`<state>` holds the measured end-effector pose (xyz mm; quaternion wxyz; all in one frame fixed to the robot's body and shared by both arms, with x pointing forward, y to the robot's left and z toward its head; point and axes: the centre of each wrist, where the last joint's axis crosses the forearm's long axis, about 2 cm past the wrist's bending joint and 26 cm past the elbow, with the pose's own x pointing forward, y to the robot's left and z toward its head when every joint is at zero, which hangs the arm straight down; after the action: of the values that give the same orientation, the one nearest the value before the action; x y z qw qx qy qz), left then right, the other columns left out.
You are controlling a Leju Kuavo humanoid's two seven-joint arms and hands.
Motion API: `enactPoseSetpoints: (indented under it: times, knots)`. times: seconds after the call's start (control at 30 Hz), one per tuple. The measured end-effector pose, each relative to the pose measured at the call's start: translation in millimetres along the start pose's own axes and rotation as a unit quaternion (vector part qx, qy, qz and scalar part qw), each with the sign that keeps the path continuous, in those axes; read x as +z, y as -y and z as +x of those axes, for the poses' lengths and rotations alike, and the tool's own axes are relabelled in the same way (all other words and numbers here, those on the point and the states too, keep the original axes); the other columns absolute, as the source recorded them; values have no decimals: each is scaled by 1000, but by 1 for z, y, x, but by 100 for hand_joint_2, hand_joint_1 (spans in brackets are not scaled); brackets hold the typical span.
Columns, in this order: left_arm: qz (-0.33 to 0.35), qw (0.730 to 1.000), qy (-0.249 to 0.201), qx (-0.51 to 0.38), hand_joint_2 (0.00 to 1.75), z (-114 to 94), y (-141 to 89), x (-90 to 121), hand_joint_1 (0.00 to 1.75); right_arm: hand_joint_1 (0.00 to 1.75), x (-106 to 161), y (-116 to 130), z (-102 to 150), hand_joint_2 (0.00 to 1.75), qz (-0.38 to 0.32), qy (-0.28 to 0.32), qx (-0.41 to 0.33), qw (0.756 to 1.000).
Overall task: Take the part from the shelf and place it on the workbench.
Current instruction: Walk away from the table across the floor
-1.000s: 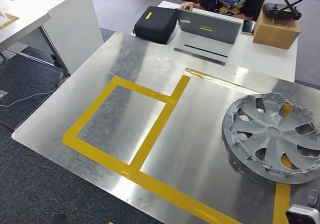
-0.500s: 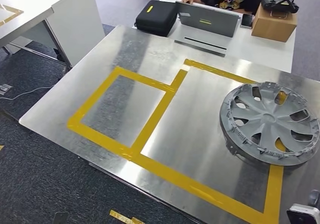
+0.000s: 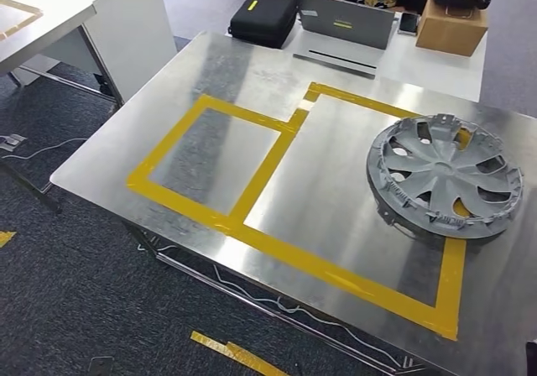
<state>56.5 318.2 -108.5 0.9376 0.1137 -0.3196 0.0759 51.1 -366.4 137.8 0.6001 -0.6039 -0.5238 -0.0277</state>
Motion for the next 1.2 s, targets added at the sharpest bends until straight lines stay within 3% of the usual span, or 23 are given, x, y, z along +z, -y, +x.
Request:
enactPoseSetpoints:
  times: [0.17,0.43,1.0,1.2]
  knots:
    - [-3,1000,-7,-5,0,-2,4,2,0,0,2,-25,-37,0,-72,-122,32,989]
    - [-7,1000,-5,-3,0,-1,7,2,0,0,14,-57,-74,0,-53,-237,55,969]
    - [-8,1000,-3,2,0,0,10,2,0,0,28,-73,-90,0,-32,-296,70,952]
    - [-8,1000,-3,5,0,-3,11,4,0,0,38,-94,-105,0,19,-372,88,924]
